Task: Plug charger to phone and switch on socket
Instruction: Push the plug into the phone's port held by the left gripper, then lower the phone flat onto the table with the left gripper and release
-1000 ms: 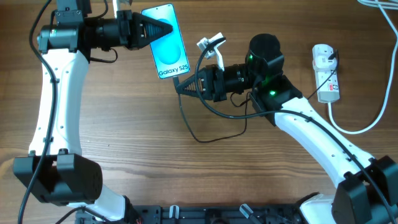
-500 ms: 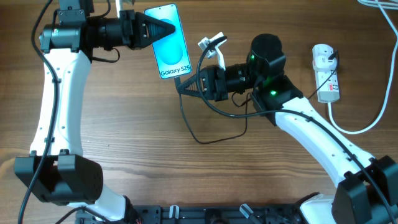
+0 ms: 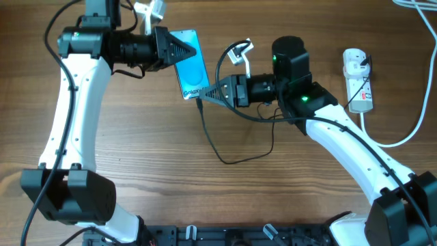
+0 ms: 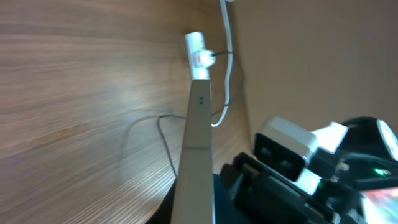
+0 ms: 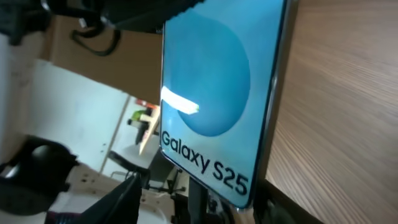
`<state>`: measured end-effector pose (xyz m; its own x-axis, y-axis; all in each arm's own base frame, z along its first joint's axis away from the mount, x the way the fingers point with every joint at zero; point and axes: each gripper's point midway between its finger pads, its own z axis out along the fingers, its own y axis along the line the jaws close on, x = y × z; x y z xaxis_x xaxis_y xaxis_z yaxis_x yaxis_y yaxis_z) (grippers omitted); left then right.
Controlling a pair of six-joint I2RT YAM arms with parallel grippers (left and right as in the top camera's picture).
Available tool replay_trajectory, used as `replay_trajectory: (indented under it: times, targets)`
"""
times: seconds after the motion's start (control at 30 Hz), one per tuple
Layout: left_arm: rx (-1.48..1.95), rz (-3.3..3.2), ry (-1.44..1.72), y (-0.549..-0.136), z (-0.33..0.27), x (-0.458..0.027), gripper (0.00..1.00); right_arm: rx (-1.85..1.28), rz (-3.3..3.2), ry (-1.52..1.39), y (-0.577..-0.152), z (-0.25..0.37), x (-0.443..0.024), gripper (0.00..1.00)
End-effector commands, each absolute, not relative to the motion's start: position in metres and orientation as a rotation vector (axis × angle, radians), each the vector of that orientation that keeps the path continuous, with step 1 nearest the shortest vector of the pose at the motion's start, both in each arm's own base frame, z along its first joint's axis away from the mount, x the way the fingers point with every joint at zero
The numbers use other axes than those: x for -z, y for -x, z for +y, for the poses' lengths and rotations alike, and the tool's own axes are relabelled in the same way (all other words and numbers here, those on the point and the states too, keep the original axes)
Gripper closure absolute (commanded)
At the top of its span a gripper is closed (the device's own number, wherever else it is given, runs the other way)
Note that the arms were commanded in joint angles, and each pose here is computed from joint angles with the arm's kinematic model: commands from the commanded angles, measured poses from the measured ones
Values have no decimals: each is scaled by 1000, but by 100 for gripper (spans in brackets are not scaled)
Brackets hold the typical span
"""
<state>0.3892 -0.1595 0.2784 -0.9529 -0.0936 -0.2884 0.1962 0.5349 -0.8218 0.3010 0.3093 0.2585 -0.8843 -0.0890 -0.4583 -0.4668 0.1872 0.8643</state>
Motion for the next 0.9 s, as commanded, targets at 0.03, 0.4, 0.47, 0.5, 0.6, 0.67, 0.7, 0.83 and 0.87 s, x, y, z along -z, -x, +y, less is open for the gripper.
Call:
replay_trajectory:
  times: [0.03,0.4,0.47,0.5,0.6,0.67,0.7,0.83,0.87]
  targets:
    - [1251,2586,-75,-383,-148,-231,96,-1426,2276,401,-327,292,-227,41]
    - [1144,2656,44,-405,-139,-123,96,-978,2508,161,-345,247,-168,36]
    - [1146,2672,41,-412,-143,-103,96,-973,2510,160,-345,247,-168,36]
    - [1148,2676,36,-415,-145,-96,96,-973,2510,159,-345,247,-168,36]
    - [1109,2697,79,-427,-151,-69,96,-971,2512,159,-345,246,-168,36]
    - [1095,2725,93,-427,-156,-56,96,-968,2513,157,-345,246,-167,36]
    - [1101,2742,90,-425,-160,-49,96,-967,2515,156,-345,246,-167,36]
    - [1113,2805,74,-414,-174,-31,96,-960,2527,151,-344,245,-165,36]
    - [1115,2821,73,-410,-176,-27,96,-959,2530,150,-343,244,-164,36]
